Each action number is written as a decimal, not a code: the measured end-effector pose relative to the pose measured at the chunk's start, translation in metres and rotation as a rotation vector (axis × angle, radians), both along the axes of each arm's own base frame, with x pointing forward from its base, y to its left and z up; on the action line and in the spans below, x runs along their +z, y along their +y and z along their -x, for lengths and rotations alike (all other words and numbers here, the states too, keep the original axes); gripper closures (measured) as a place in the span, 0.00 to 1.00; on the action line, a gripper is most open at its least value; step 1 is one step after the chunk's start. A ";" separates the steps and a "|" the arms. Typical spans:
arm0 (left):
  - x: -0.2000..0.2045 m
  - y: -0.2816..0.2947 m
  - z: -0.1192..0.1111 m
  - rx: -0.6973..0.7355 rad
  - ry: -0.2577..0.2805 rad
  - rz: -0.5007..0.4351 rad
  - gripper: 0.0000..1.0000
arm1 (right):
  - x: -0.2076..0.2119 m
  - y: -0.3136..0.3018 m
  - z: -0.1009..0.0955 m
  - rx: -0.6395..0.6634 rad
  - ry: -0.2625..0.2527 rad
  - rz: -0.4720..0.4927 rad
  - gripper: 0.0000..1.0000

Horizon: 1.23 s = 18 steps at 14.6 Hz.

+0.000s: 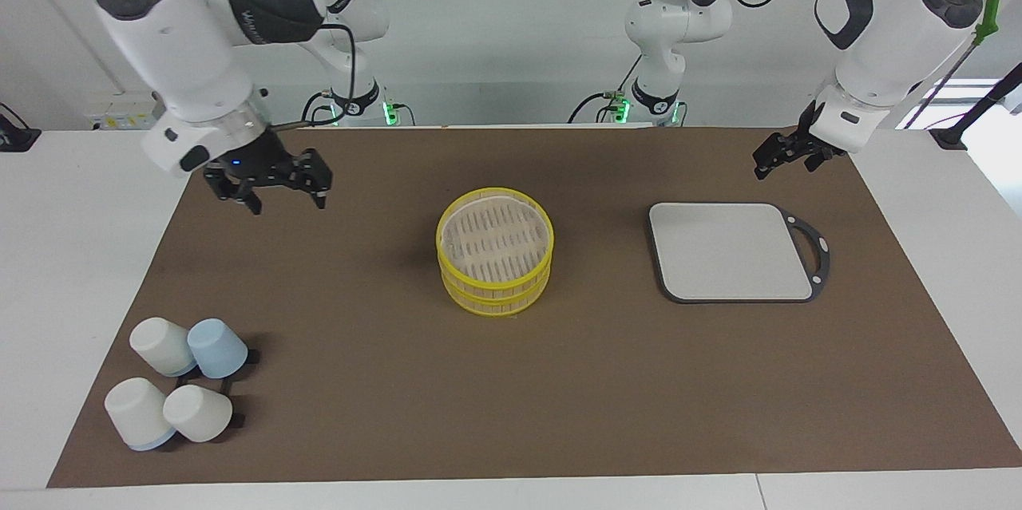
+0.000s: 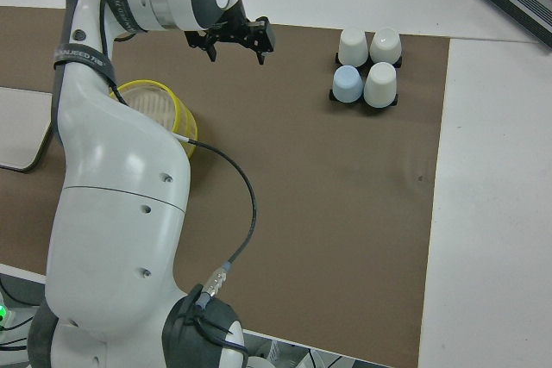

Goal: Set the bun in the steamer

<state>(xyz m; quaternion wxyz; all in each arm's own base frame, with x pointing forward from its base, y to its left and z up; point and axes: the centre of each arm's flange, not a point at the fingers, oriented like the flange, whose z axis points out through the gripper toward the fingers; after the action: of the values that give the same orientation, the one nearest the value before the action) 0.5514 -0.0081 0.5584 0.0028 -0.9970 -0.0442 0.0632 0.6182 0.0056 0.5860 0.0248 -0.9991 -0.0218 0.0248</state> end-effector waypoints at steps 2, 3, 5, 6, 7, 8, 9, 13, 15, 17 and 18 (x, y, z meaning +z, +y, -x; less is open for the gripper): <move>0.000 0.000 0.000 0.000 -0.001 0.000 0.00 | -0.010 -0.040 0.010 -0.027 0.039 -0.004 0.00; 0.000 0.000 0.000 0.001 -0.001 0.000 0.00 | -0.016 -0.050 0.016 -0.042 0.053 -0.005 0.00; 0.000 0.001 0.000 0.001 -0.001 0.000 0.00 | -0.025 -0.058 0.026 -0.057 0.062 -0.005 0.00; 0.000 0.001 0.000 0.002 -0.001 0.000 0.00 | -0.025 -0.056 0.032 -0.055 0.060 -0.004 0.00; 0.000 0.001 0.000 0.002 -0.001 0.000 0.00 | -0.021 -0.053 0.037 -0.051 0.052 -0.004 0.00; 0.000 0.001 0.000 0.002 -0.001 0.000 0.00 | -0.017 -0.050 0.041 -0.048 0.044 -0.003 0.00; 0.000 0.001 0.000 0.002 -0.002 0.000 0.00 | -0.011 -0.049 0.045 -0.047 0.035 -0.002 0.00; 0.000 0.001 0.000 0.002 -0.002 0.000 0.00 | -0.010 -0.049 0.055 -0.048 0.039 -0.001 0.00; 0.000 0.001 0.000 0.002 -0.002 0.000 0.00 | -0.011 -0.048 0.062 -0.048 0.045 -0.001 0.00; 0.000 0.001 0.000 0.002 -0.002 0.000 0.00 | -0.008 -0.048 0.065 -0.048 0.038 0.000 0.00; 0.000 0.001 0.000 0.002 -0.002 0.000 0.00 | -0.007 -0.047 0.066 -0.047 0.036 0.001 0.00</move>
<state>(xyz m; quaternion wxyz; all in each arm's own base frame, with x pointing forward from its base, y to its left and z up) 0.5517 -0.0071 0.5585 0.0026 -0.9970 -0.0452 0.0620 0.5521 -0.0418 0.5794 0.0255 -0.9988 0.0023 0.0420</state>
